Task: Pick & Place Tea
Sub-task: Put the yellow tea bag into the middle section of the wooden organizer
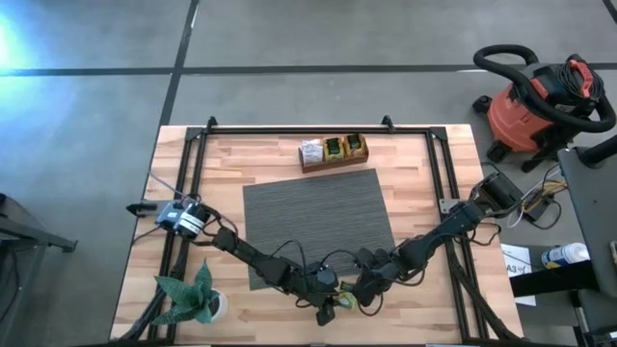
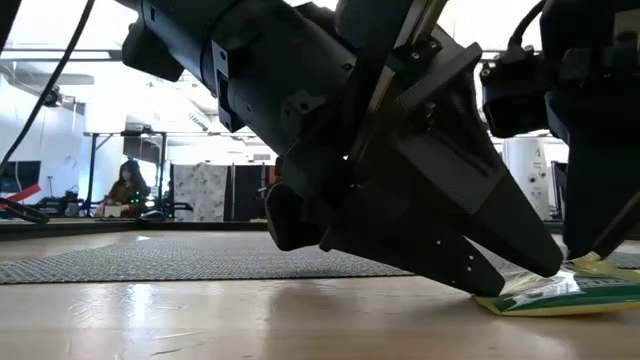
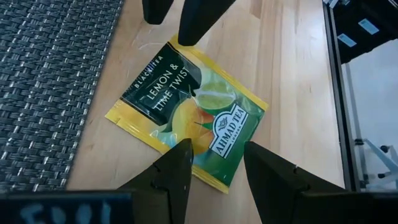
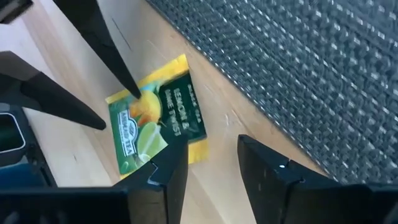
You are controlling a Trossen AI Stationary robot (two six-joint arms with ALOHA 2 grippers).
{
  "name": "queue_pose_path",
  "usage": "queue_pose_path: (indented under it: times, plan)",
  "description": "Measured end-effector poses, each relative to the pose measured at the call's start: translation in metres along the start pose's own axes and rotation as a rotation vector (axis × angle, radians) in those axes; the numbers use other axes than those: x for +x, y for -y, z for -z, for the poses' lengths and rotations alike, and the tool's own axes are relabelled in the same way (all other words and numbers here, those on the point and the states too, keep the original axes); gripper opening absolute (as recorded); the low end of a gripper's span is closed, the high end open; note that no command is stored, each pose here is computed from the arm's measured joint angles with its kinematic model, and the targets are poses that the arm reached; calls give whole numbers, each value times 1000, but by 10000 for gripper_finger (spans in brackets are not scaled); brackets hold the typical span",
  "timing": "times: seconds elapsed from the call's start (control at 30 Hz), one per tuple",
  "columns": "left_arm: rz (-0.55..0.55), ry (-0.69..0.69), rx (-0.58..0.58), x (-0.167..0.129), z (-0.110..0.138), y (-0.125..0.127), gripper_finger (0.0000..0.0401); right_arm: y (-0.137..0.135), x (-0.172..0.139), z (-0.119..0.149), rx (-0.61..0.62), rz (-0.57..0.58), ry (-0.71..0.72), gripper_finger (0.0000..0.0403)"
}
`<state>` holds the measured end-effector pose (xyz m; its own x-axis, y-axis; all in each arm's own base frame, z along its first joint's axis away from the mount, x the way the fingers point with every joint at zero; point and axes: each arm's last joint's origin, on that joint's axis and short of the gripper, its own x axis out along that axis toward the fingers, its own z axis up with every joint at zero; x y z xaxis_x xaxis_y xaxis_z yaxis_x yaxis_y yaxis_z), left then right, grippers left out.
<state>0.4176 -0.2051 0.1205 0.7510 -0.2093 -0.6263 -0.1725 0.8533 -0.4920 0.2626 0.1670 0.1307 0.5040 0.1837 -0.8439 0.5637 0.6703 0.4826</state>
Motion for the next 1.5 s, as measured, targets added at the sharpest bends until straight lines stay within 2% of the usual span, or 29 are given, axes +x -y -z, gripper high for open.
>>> queue_pose_path:
  times: [0.13, 0.27, 0.53, 0.8, 0.93, 1.1, 1.33, 1.5]
  plan:
    - [-8, 4, 0, 0, 0, 0, 151, 4, 2, 1, 44, -11, -15, 135]
    - [-27, 17, 11, 0, 0, -2, 151, 5, 5, 2, 85, -84, -3, 132]
    - [-45, 36, 34, 2, -7, -8, 151, 4, 5, -4, 101, -130, 16, 121]
    - [-55, 63, 24, 3, -11, -12, 151, 5, 5, -4, 68, -121, 20, 88]
    - [-51, 69, 23, 3, -11, -11, 151, 11, 6, -2, 65, -62, 9, 58]
    - [-51, 70, 24, 2, -10, -10, 151, 12, 6, -2, 55, -52, 6, 14]
    - [-40, 72, 22, 0, -12, -8, 151, 10, 4, 0, 1, -73, -40, 8]
    - [-30, 70, 18, -12, -19, -3, 151, 4, -7, 2, -56, -108, -23, 8]
